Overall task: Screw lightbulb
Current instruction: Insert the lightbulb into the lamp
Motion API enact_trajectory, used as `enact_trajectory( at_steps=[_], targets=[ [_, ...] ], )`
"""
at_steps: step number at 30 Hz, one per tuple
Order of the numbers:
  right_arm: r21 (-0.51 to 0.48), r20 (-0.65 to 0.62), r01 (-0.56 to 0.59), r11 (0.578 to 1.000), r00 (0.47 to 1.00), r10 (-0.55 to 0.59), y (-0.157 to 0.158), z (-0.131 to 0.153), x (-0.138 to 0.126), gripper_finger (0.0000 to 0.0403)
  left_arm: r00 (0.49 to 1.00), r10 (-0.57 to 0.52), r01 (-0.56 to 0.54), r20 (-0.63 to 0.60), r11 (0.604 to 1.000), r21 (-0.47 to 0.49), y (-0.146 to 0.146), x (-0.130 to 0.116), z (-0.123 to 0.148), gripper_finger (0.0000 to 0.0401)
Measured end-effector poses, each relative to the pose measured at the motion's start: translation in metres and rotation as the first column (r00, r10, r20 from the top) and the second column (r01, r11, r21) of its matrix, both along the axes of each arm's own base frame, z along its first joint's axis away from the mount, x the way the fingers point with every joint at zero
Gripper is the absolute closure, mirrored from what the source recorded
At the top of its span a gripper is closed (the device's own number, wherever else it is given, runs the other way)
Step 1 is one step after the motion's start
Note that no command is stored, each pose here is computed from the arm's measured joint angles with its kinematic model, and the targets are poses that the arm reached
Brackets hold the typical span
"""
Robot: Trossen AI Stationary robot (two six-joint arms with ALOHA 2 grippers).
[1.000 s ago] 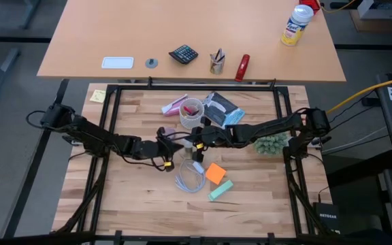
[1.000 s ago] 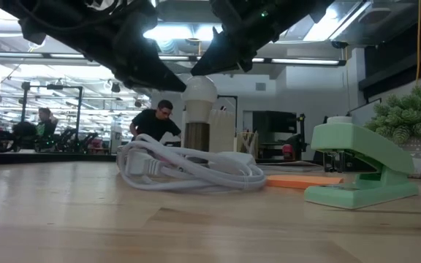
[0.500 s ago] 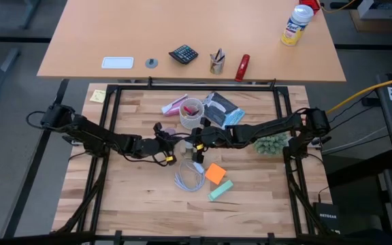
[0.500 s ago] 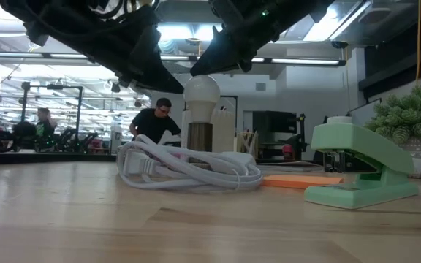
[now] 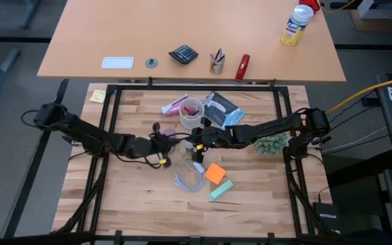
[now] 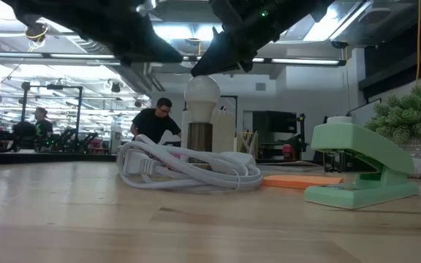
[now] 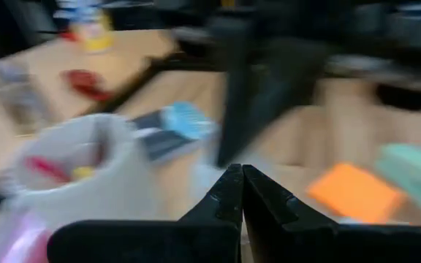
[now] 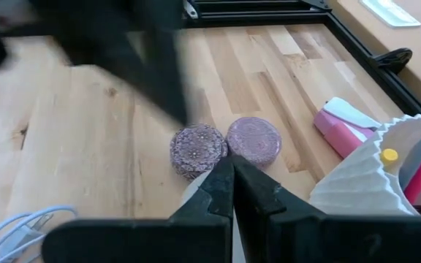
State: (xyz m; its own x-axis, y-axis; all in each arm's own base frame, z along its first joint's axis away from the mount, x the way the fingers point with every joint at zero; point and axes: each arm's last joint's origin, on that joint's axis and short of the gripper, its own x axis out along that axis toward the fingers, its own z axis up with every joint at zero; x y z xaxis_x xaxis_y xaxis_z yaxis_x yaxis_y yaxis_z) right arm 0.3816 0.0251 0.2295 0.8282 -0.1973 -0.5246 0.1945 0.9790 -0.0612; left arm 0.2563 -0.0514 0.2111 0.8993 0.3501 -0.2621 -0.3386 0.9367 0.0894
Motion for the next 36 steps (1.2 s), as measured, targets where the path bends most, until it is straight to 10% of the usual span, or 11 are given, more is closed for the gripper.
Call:
enact_trajectory(
  at_steps=[10, 36],
  targets=[
    [-0.003, 0.001, 0.005, 1.000, 1.000, -0.005, 0.000, 0.000, 0.000, 0.0396, 0.990, -0.141, 0.139, -0.013, 0.984, -0.115, -0.017, 0.008, -0.018, 0.0400],
    [0.002, -0.007, 0.012, 1.000, 1.000, -0.012, -0.001, -0.001, 0.000, 0.0396, 0.997, 0.077, -0.078, -0.024, 0.995, -0.057, 0.011, 0.022, -0.033, 0.0400]
  ],
)
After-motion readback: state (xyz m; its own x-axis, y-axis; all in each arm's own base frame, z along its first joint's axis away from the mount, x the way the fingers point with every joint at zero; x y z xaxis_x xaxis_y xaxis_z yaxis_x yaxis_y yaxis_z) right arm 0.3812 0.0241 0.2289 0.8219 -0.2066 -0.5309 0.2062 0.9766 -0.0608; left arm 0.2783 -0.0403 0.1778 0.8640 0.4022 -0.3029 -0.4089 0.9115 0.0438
